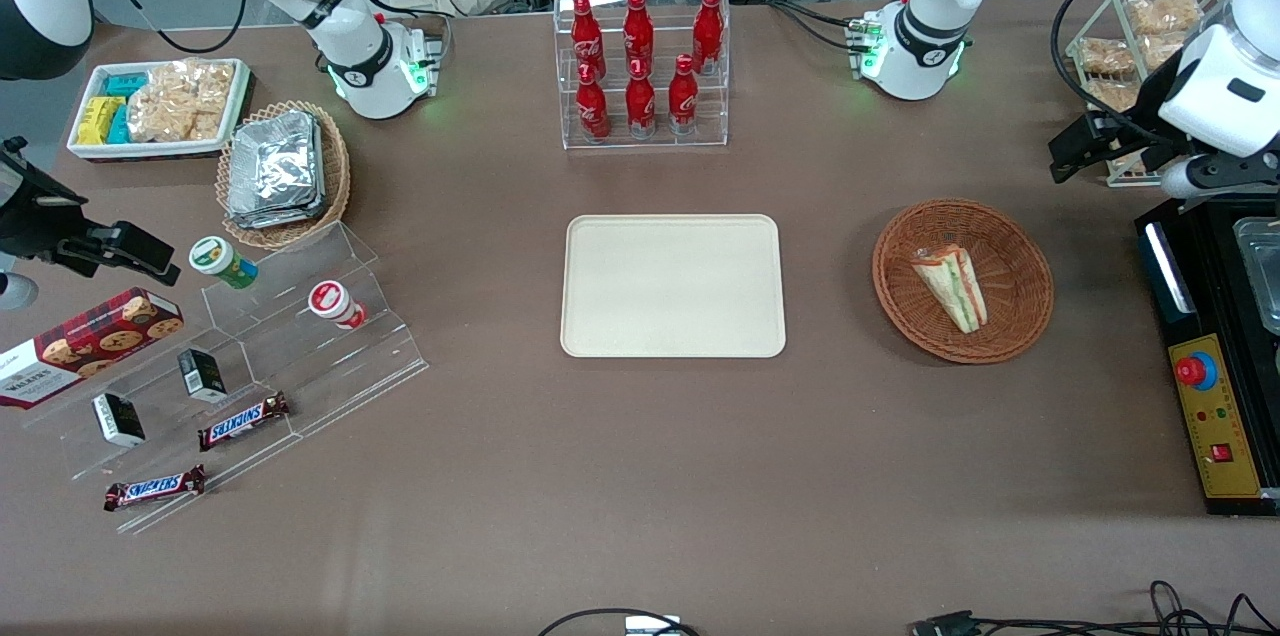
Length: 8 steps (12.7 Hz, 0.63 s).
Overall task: Place sandwich from basket to tray
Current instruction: 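Move the left gripper toward the wicker basket holding the sandwich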
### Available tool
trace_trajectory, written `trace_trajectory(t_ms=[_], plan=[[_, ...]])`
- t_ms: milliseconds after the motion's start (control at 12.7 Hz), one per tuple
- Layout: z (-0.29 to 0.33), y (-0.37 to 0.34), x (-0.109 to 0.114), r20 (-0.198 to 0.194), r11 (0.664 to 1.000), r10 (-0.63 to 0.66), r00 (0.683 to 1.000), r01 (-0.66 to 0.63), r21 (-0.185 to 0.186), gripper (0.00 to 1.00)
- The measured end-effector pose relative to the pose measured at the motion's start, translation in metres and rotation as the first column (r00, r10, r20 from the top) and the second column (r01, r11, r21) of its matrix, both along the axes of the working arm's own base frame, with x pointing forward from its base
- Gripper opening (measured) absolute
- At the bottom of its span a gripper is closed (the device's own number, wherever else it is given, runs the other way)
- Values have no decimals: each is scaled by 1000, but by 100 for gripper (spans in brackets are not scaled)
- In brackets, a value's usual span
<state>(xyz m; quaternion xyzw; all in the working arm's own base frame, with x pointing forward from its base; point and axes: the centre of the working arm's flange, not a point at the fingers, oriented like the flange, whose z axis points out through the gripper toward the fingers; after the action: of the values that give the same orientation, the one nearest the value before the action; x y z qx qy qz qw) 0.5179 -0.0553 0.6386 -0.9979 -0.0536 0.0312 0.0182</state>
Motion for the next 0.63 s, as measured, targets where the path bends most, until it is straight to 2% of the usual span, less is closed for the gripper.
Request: trace_trajectory(t_ms=[394, 630], plan=[[0, -5, -3, -21, 1000, -9, 1000, 9, 2, 100], [-5, 8, -6, -69, 1000, 16, 997, -15, 6, 100]])
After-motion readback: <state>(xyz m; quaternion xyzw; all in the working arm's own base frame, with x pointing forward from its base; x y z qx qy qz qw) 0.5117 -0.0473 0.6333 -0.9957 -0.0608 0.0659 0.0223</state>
